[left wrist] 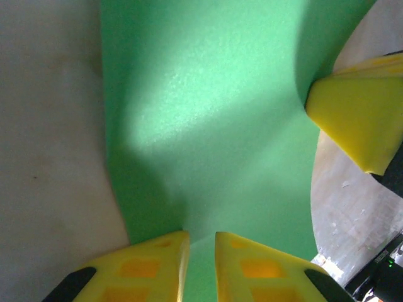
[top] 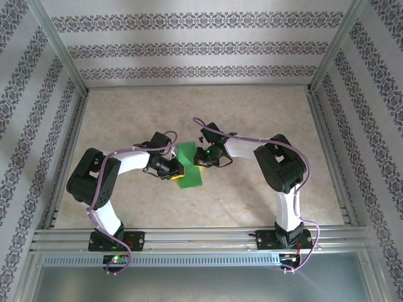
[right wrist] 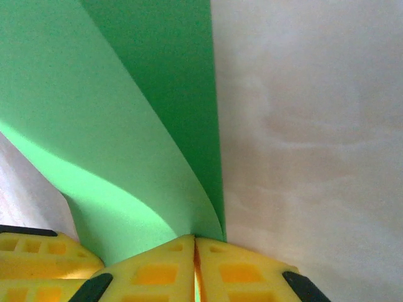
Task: Fold a paper plane with a square sheet of paper (pick it up from the middle)
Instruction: First fold the square sheet of paper in half at the center of the table.
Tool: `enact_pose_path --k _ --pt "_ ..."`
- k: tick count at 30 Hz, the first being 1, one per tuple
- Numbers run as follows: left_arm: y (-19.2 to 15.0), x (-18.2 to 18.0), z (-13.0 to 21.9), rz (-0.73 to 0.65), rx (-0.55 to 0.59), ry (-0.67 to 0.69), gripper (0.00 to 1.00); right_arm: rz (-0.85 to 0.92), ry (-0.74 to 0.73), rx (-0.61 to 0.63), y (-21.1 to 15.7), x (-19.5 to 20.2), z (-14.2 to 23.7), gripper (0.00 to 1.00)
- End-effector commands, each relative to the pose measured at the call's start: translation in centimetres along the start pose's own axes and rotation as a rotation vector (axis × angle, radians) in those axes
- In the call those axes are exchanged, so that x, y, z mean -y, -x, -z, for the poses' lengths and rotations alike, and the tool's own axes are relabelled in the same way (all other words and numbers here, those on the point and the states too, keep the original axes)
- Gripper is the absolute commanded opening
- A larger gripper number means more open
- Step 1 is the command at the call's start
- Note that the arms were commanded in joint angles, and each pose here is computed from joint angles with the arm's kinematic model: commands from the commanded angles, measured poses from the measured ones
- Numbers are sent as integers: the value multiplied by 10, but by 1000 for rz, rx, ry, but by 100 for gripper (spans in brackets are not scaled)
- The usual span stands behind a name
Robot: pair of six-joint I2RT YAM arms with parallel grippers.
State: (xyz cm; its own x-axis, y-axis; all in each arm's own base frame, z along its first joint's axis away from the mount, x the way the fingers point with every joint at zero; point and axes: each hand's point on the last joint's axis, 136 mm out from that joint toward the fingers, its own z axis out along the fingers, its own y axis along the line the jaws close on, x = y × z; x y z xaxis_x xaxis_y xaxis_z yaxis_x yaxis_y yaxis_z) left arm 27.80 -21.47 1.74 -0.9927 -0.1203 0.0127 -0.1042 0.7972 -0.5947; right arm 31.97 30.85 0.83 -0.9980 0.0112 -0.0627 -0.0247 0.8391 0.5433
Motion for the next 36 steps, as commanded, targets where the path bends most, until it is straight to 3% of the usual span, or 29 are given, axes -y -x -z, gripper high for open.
enact_pose_path --k 1,6,12,16,22,28,33,36 --pt "-50 -42 -3 82 -126 151 21 -100 -366 -125 -47 100 -21 12" --pt "-58 -44 24 34 -104 214 20 -103 -372 -128 -48 103 -22 12" --pt "-16 19 36 -3 65 2 21 -104 -369 -128 -49 103 -24 12" --pt "-3 46 24 -26 104 -67 21 -111 -368 -127 -49 104 -25 12" --pt "-18 20 -5 39 25 -2 20 -114 -366 -127 -50 105 -26 11" --pt "-52 -15 -12 94 -22 61 20 -118 -365 -132 -51 106 -28 11" --pt "-88 -33 -1 110 -73 86 20 -120 -367 -132 -50 106 -29 11" --pt "-92 -22 14 71 -69 43 21 -113 -373 -132 -50 108 -28 11"
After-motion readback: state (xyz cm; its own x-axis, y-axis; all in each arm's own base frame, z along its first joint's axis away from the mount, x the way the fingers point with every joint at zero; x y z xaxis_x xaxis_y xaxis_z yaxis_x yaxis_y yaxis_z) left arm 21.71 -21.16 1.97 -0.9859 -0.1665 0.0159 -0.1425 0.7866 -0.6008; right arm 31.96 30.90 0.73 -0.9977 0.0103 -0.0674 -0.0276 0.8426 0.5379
